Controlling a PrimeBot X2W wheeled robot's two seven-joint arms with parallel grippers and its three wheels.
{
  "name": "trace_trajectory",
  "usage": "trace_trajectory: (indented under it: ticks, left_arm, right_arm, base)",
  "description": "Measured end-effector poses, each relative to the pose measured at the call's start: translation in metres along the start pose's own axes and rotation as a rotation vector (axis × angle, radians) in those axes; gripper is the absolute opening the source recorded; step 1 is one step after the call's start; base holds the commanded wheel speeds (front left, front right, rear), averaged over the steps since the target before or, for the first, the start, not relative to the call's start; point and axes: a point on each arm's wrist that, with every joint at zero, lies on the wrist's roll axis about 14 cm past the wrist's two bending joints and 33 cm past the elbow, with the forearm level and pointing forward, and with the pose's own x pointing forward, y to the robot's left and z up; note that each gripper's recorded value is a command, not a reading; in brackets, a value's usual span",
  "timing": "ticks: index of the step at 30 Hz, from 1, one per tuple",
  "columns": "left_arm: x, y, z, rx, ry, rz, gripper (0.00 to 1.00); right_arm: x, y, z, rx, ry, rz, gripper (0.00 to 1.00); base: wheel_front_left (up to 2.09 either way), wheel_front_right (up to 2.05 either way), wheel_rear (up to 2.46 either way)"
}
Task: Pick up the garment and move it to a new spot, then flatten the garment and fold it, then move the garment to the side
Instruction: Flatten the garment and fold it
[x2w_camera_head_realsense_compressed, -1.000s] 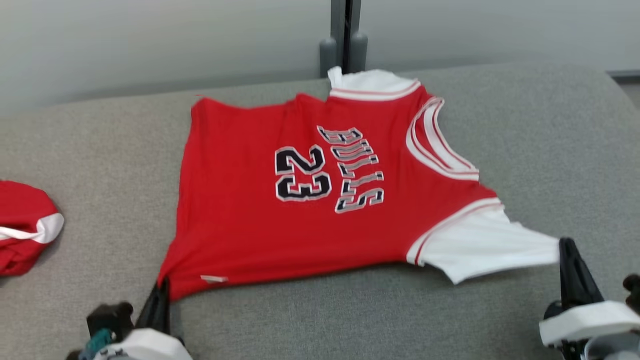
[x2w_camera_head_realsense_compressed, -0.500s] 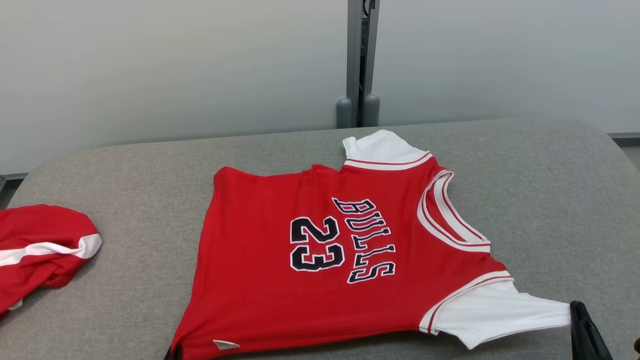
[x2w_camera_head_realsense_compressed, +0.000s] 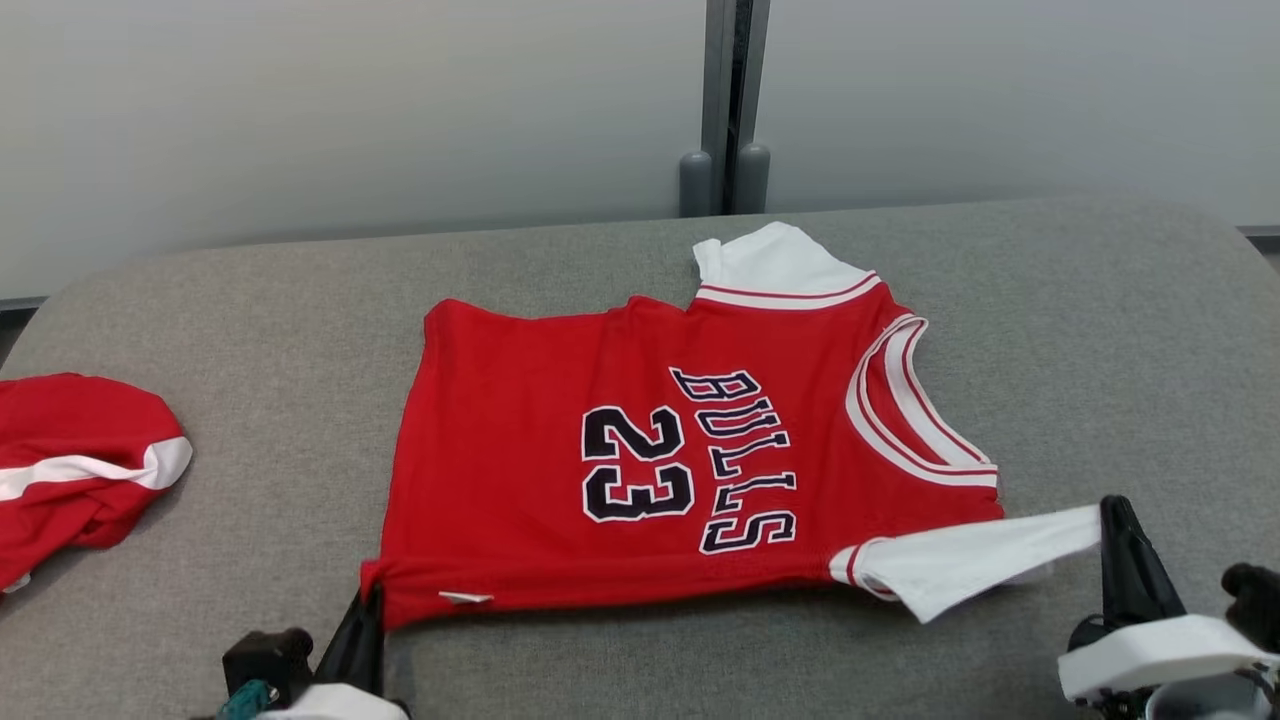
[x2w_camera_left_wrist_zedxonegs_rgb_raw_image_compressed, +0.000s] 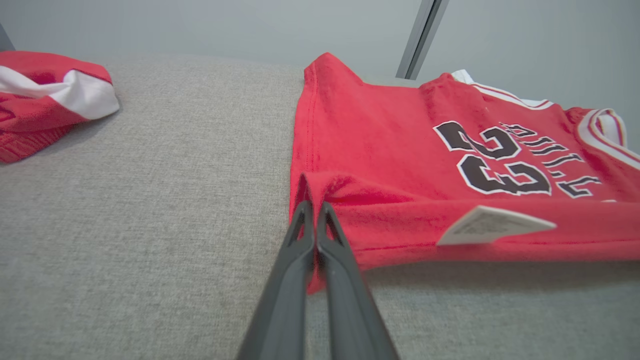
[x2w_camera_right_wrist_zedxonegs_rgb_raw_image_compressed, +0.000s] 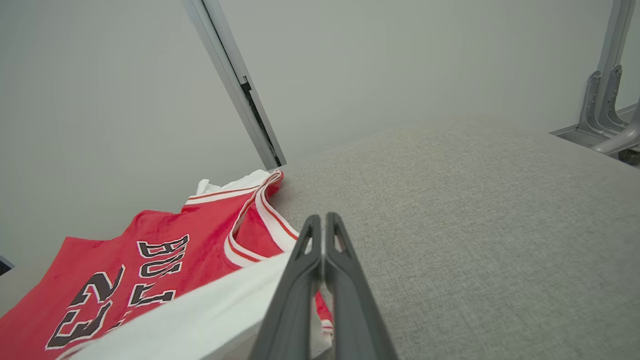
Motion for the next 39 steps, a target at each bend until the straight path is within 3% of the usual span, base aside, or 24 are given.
trace_trajectory:
  ticks: [11, 22, 23, 24, 25, 26, 27, 28, 29, 33, 39]
  left_arm:
    - [0.060, -0.012, 0.014, 0.072, 0.016, -0.051, 0.00]
    - [0.097, -0.006, 0.017, 0.088, 0.027, -0.040, 0.00]
    - [0.099, -0.006, 0.018, 0.094, 0.025, -0.040, 0.15]
    - [0.102, -0.006, 0.019, 0.098, 0.022, -0.039, 0.15]
    - [0.104, -0.005, 0.021, 0.099, 0.016, -0.031, 0.63]
    - [0.105, -0.004, 0.024, 0.100, 0.009, -0.024, 1.00]
    - [0.106, -0.003, 0.025, 0.099, 0.004, -0.020, 1.00]
    - [0.107, -0.002, 0.025, 0.097, 0.003, -0.013, 1.00]
    - [0.107, -0.001, 0.026, 0.091, -0.002, -0.005, 1.00]
    - [0.100, 0.007, 0.034, 0.034, -0.050, 0.047, 1.00]
    - [0.078, 0.004, 0.010, 0.015, 0.004, 0.055, 1.00]
  right_arm:
    - [0.073, 0.020, -0.001, -0.065, 0.018, 0.037, 0.00]
    - [0.113, 0.019, -0.017, -0.107, 0.062, 0.021, 0.00]
    - [0.116, 0.019, -0.019, -0.112, 0.066, 0.021, 0.00]
    - [0.118, 0.019, -0.020, -0.114, 0.069, 0.021, 0.00]
    - [0.120, 0.020, -0.021, -0.117, 0.071, 0.023, 0.00]
    - [0.122, 0.021, -0.022, -0.119, 0.072, 0.027, 0.00]
    - [0.123, 0.023, -0.022, -0.122, 0.072, 0.034, 0.40]
    - [0.125, 0.025, -0.021, -0.119, 0.068, 0.038, 0.90]
    - [0.126, 0.026, -0.019, -0.116, 0.059, 0.040, 1.00]
    - [0.125, 0.024, 0.000, -0.105, -0.006, 0.036, 1.00]
    - [0.094, 0.014, -0.017, -0.114, 0.039, 0.031, 1.00]
  base:
    - [0.00, 0.00, 0.00]
    - [0.00, 0.00, 0.00]
    - [0.00, 0.00, 0.00]
    - [0.00, 0.00, 0.00]
    - [0.00, 0.00, 0.00]
    - [0.00, 0.00, 0.00]
    - [0.00, 0.00, 0.00]
    - [0.00, 0.00, 0.00]
    - [0.00, 0.00, 0.00]
    - [0.00, 0.00, 0.00]
    - [0.00, 0.00, 0.00]
